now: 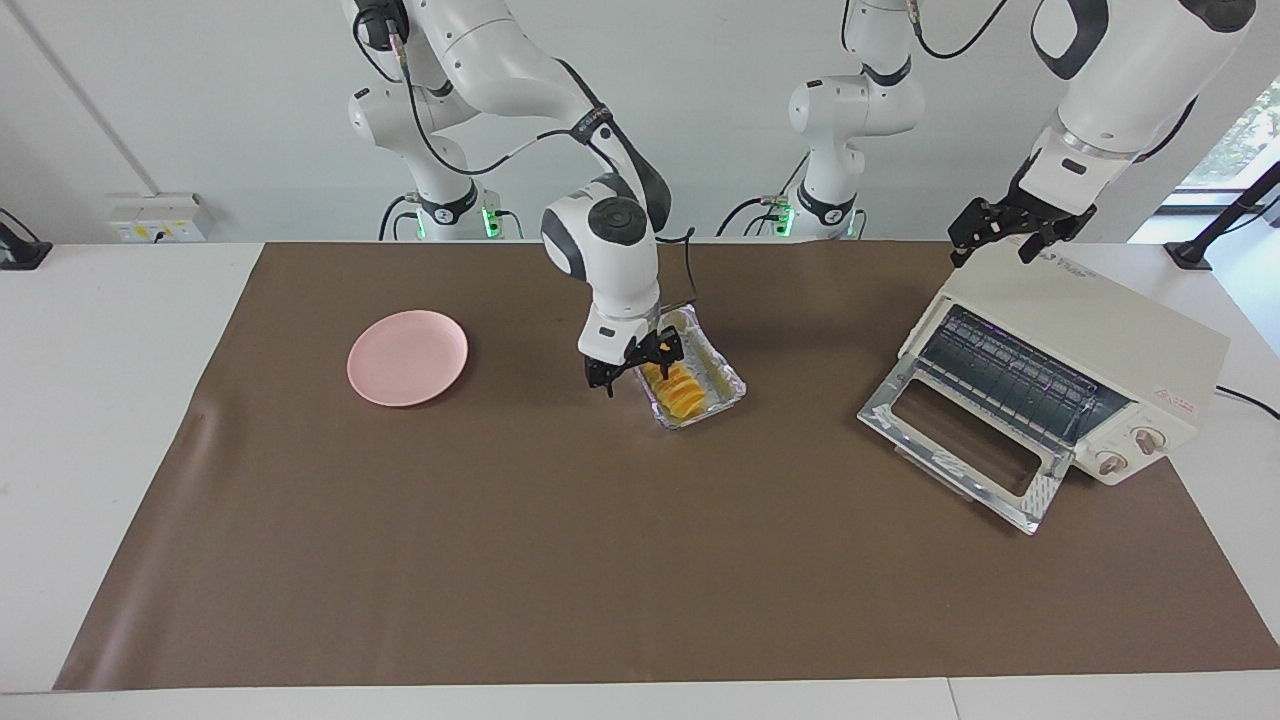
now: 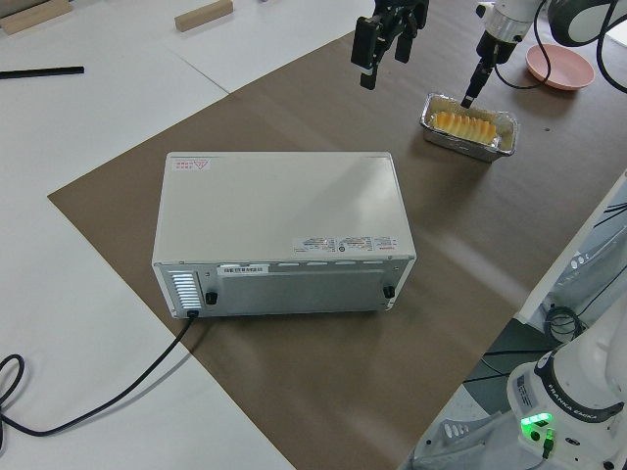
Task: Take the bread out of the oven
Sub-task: 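Grasp the foil tray rim with the right gripper, then carry the foil tray with the right gripper beyond the pink plate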
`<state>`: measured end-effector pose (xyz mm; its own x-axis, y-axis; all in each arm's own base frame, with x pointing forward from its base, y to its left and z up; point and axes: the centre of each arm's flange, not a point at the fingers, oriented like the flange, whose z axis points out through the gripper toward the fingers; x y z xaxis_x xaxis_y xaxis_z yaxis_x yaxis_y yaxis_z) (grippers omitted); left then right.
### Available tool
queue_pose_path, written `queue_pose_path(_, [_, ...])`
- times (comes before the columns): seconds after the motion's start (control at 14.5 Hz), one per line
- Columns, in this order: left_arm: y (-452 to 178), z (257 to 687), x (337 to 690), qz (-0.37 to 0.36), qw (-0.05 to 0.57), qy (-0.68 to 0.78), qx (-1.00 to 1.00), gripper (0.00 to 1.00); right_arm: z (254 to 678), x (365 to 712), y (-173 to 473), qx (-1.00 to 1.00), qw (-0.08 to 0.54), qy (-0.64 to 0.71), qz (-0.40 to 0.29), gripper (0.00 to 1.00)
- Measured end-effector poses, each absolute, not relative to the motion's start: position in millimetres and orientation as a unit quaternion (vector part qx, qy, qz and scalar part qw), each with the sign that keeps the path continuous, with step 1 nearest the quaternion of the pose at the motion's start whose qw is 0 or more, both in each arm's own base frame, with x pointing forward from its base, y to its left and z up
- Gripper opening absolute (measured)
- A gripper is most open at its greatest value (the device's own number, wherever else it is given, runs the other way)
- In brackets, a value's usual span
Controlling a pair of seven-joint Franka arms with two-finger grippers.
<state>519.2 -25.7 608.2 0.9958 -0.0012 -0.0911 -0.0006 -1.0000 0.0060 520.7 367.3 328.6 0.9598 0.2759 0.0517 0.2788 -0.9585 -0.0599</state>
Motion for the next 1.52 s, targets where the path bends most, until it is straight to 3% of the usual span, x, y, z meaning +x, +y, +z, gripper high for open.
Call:
queue_pose_path(0.21, [-30, 607, 521, -0.033, 0.007, -0.001, 0.999, 1.00, 325, 519, 366, -0.990, 0.032, -0.135, -0.018, 0.96])
queue_pose_path(0.28, [-31, 606, 522, -0.033, 0.011, 0.000, 0.999, 1.00, 323, 518, 366, -0.991, 0.031, -0.131, -0.016, 0.85])
queue_pose_path(0.41, [-32, 599, 526, -0.040, 0.014, 0.000, 0.999, 1.00, 318, 514, 367, -0.993, 0.029, -0.118, -0.011, 0.79])
queue_pose_path(0.55, [-33, 589, 531, -0.051, 0.013, -0.001, 0.999, 1.00, 317, 508, 374, -0.994, 0.028, -0.103, -0.008, 0.62])
queue_pose_path(0.62, [-35, 589, 531, -0.051, 0.013, -0.003, 0.999, 1.00, 316, 505, 377, -0.995, 0.028, -0.096, -0.008, 0.62])
queue_pose_path(0.97, [-39, 598, 526, -0.044, 0.013, -0.005, 0.999, 1.00, 317, 501, 385, -0.997, 0.033, -0.070, -0.013, 0.04])
queue_pose_path(1.31, [-36, 598, 525, -0.044, 0.013, -0.001, 0.999, 1.00, 327, 514, 371, -0.998, 0.035, -0.054, -0.024, 0.02])
queue_pose_path(1.52, [-36, 598, 525, -0.044, 0.013, -0.001, 0.999, 1.00, 376, 545, 316, -0.998, 0.037, -0.022, -0.039, 0.02])
